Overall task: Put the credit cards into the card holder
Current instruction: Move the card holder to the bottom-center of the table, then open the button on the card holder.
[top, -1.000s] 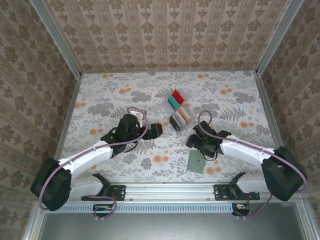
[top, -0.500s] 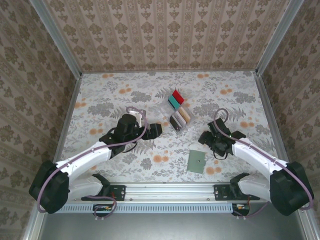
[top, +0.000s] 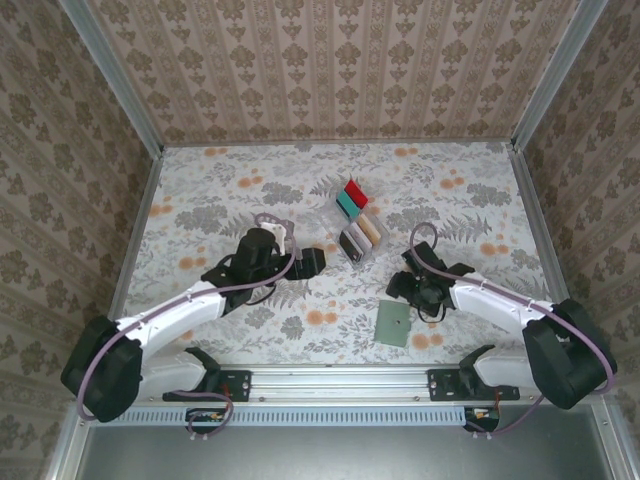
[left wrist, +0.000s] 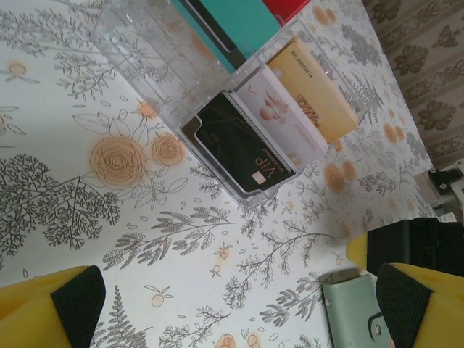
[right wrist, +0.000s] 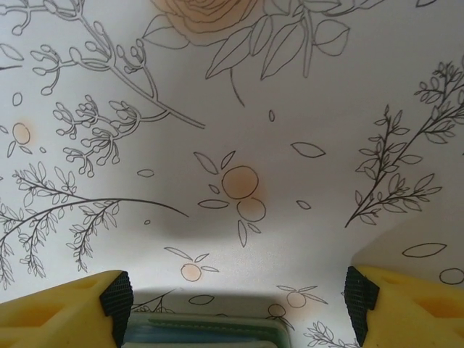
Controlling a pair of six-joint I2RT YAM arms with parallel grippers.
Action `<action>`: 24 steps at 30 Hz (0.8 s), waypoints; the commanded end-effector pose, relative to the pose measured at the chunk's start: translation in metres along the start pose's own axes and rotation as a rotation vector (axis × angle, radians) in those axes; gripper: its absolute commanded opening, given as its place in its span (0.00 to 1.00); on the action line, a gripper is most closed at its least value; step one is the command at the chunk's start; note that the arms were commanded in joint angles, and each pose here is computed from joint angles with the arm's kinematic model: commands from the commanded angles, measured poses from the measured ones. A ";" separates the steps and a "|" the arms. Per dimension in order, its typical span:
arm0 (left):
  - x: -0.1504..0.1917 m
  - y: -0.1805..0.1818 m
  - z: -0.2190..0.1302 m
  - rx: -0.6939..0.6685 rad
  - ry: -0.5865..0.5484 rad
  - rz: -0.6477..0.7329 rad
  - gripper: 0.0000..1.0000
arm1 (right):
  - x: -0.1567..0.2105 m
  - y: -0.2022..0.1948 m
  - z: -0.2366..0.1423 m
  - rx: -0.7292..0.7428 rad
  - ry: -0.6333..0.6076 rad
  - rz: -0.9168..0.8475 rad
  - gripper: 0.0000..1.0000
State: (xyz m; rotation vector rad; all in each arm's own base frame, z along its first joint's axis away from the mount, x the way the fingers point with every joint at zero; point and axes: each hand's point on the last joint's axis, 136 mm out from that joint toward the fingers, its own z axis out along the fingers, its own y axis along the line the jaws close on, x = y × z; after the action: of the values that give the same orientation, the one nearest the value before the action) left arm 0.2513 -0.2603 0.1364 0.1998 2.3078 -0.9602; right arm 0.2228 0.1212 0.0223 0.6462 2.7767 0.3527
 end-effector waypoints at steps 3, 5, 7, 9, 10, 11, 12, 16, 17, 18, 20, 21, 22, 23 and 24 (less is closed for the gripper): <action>0.001 -0.014 0.007 0.020 0.007 -0.025 1.00 | 0.021 0.052 -0.007 -0.223 0.089 -0.056 0.76; 0.003 -0.013 0.010 0.022 -0.002 -0.043 1.00 | 0.012 0.050 -0.022 -0.197 0.049 -0.107 0.77; 0.006 -0.010 0.014 0.009 0.003 -0.061 1.00 | -0.003 0.042 -0.038 -0.144 -0.018 -0.161 0.77; 0.008 -0.011 0.020 0.005 0.022 -0.077 0.99 | -0.016 0.026 -0.051 -0.091 -0.066 -0.170 0.77; 0.009 -0.011 0.023 0.003 0.031 -0.087 0.99 | -0.020 0.019 -0.053 -0.076 -0.069 -0.164 0.75; 0.009 -0.013 0.025 0.005 0.039 -0.102 0.98 | -0.021 0.014 -0.055 -0.070 -0.060 -0.164 0.73; 0.011 -0.015 0.029 0.011 0.052 -0.126 0.96 | -0.020 0.012 -0.059 -0.066 -0.049 -0.178 0.73; 0.016 -0.040 0.034 0.060 0.113 -0.216 0.89 | 0.014 0.018 -0.077 -0.125 0.134 -0.203 0.65; 0.018 -0.048 0.033 0.067 0.125 -0.222 0.89 | 0.025 0.015 -0.079 -0.130 0.176 -0.186 0.60; 0.022 -0.054 0.032 0.071 0.143 -0.218 0.88 | 0.035 0.011 -0.079 -0.123 0.206 -0.173 0.57; 0.033 -0.058 0.031 0.059 0.172 -0.193 0.88 | 0.049 -0.005 -0.075 -0.074 0.229 -0.164 0.55; 0.040 -0.058 0.031 0.054 0.184 -0.170 0.87 | 0.053 -0.014 -0.072 -0.051 0.220 -0.168 0.55; 0.047 -0.059 0.031 0.058 0.192 -0.143 0.87 | 0.056 -0.022 -0.068 -0.032 0.209 -0.176 0.55; 0.054 -0.058 0.032 0.058 0.196 -0.127 0.87 | 0.058 -0.031 -0.062 -0.020 0.194 -0.183 0.56; 0.061 -0.054 0.032 0.046 0.206 -0.139 0.86 | 0.061 -0.035 -0.055 -0.026 0.186 -0.189 0.56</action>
State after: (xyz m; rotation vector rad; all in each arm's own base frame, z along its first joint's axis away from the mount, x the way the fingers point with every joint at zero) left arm 0.2123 -0.3328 0.1292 0.1680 2.4639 -1.1424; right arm 0.1683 0.1271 0.0763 0.3277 2.8876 0.5239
